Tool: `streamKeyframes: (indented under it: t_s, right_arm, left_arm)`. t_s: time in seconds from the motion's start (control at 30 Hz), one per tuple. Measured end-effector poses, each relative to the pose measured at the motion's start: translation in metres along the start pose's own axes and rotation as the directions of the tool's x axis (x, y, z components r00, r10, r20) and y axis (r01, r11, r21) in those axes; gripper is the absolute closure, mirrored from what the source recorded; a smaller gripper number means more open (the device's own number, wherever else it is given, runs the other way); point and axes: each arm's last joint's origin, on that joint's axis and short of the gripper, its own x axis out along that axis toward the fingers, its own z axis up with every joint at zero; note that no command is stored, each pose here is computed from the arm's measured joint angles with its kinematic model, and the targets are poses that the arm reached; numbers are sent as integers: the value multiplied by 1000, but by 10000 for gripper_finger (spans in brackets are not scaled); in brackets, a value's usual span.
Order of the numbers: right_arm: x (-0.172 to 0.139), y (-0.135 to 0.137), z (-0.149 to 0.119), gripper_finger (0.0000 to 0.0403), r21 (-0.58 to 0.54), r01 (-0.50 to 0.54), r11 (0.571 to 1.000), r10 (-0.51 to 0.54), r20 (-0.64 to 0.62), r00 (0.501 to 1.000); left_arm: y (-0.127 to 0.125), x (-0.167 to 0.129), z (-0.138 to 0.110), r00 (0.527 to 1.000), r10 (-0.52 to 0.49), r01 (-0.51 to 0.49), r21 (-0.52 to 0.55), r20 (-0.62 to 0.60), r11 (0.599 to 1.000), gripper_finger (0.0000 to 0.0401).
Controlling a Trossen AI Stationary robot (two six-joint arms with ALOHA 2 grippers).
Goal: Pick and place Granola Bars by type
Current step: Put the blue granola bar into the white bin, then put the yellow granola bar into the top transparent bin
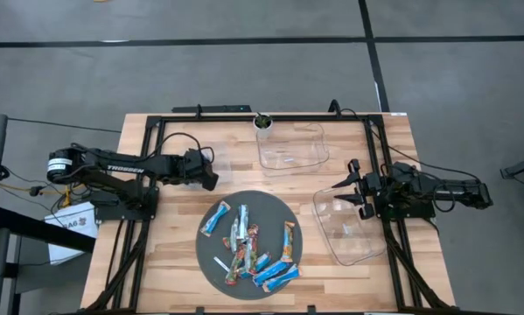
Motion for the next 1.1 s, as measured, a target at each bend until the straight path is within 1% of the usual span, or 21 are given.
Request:
streamKeyframes:
  t_s: [0.1,0.3,0.43,0.53,0.63,0.77,0.83,0.93,1.0,1.1]
  right_arm:
    - [0,0,0,270,0,0,1000,0,0,1000]
    - [0,0,0,269,0,0,1000,0,0,1000]
    - [0,0,0,270,0,0,1000,0,0,1000]
    - [0,0,0,269,0,0,1000,0,0,1000]
    - [0,0,0,269,0,0,1000,0,0,1000]
    - [0,0,0,270,0,0,1000,0,0,1000]
    - [0,0,0,269,0,0,1000,0,0,1000]
    - [0,0,0,268,0,0,1000,0,0,1000]
    - [0,0,0,269,0,0,1000,0,0,1000]
    - [0,0,0,270,0,0,1000,0,0,1000]
  left_arm:
    - [-1,0,0,1000,-6,6,2,2,1000,346]
    - [-1,0,1,1000,1,-1,-2,22,1000,271]
    - [-2,0,2,999,-10,9,16,32,1000,235]
    - [-4,-1,4,998,-33,31,34,56,999,222]
    - [-9,-6,6,992,-77,71,63,103,996,219]
    - [-18,-19,9,973,-143,119,140,180,983,221]
    - [-25,-30,10,960,-190,145,215,207,966,224]
    - [-36,-47,8,937,-271,183,349,222,919,229]
    - [-45,-60,4,918,-328,206,436,224,876,231]
    - [-58,-78,-5,888,-415,244,561,200,791,234]
